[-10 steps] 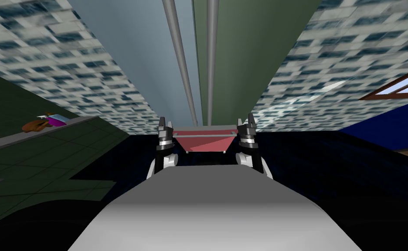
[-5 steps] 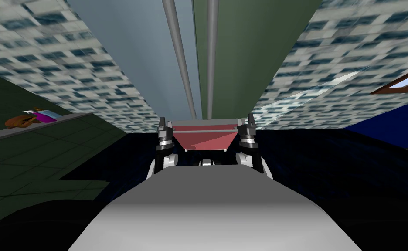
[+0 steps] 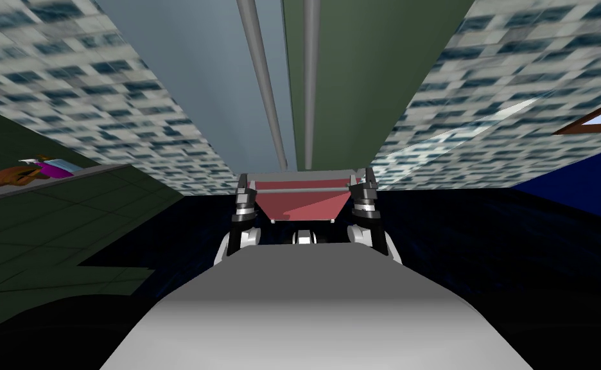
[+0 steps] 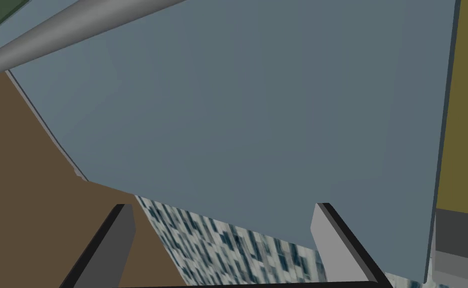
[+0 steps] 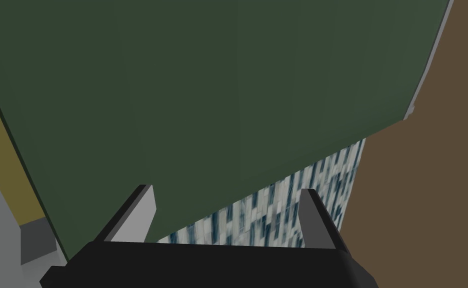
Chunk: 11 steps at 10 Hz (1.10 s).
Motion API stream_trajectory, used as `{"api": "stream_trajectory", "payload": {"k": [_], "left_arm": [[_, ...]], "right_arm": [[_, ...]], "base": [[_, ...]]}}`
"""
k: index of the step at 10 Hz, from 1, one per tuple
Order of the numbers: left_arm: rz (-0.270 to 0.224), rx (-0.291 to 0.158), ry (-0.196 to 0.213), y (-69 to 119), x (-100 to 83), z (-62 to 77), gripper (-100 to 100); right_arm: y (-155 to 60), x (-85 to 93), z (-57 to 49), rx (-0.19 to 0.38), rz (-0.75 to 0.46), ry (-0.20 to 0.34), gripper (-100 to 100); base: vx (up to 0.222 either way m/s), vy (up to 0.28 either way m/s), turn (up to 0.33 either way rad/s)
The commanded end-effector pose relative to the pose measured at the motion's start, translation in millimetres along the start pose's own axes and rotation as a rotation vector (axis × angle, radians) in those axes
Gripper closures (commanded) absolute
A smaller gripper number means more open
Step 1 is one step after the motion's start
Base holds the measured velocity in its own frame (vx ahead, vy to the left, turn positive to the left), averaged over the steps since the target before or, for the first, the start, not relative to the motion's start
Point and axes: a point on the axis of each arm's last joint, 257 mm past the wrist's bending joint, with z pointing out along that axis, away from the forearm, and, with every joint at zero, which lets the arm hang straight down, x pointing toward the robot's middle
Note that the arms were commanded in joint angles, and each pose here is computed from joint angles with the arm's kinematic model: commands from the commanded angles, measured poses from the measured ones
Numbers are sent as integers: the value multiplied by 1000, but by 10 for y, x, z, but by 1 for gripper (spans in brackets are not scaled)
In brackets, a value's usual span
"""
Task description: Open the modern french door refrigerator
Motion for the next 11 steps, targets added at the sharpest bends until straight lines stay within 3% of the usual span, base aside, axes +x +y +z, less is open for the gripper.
{"api": "stream_trajectory", "payload": {"k": [1,11], "left_arm": [[26,-5,38,131,65,-56,-100],[96,-46,127,779,209,-382,-100]], "right_arm": [[0,0,0,0,0,0,0],[0,0,0,0,0,0,0]], "base": [[31,-10,-7],[35,-17,-8]]}}
